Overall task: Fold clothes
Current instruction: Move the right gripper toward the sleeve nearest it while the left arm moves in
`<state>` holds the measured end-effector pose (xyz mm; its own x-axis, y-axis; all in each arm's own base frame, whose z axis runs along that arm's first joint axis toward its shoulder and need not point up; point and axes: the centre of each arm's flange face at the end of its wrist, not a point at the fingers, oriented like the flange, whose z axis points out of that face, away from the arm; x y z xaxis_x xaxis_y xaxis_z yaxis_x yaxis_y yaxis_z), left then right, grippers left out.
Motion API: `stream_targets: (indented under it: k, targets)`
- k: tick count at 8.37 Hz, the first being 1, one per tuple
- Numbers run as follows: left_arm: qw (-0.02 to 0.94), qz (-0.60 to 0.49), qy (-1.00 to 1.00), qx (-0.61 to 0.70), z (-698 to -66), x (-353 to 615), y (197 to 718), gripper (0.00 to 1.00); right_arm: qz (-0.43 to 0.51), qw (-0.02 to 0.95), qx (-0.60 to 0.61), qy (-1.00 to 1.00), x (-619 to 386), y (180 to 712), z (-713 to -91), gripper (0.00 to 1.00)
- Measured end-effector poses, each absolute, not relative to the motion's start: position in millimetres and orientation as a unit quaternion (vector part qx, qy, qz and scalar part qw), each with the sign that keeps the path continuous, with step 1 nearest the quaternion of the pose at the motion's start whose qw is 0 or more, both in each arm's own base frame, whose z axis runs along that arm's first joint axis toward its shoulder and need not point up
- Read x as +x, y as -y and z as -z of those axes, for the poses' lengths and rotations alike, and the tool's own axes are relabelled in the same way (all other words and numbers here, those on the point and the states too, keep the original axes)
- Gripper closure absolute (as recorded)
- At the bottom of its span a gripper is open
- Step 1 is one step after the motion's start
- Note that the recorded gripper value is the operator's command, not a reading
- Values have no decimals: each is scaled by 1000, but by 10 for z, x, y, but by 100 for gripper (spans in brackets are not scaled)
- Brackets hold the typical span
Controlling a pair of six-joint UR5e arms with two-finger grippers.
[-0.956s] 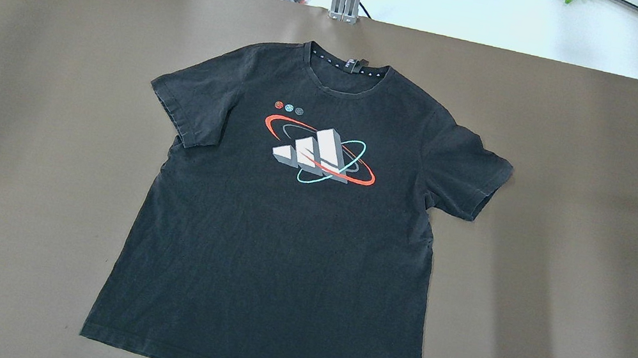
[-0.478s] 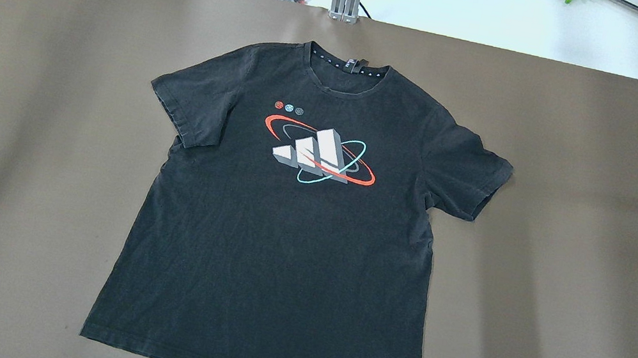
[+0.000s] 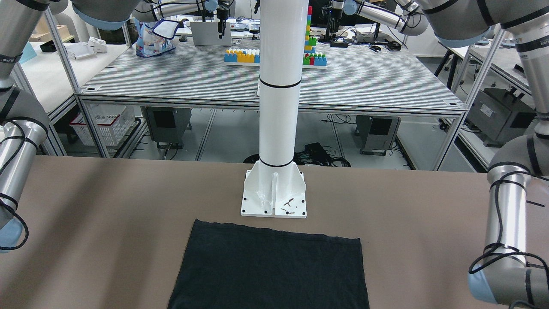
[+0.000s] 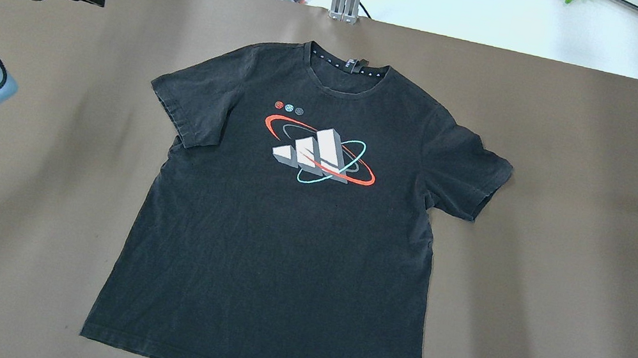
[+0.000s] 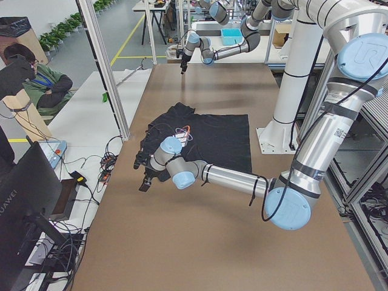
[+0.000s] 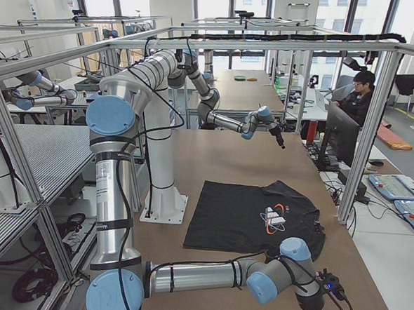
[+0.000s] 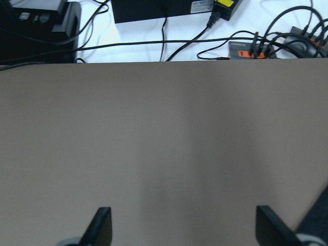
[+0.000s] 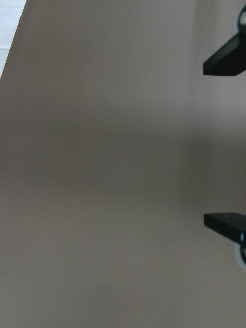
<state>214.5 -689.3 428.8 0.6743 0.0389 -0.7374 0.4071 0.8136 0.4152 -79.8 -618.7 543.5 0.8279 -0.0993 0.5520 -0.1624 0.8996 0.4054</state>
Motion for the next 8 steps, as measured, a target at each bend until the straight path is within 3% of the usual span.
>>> stream_targets:
  k: [5, 8]
  targets:
    - [845, 128, -437, 280, -3552, 2873, 7232, 0, -80, 880, 236, 404, -1998, 6336, -5190, 6]
    - [843, 132, -439, 283, -3434, 3031, 7242, 0, -95, 872, 230, 423, -2493, 6296, -5058, 6]
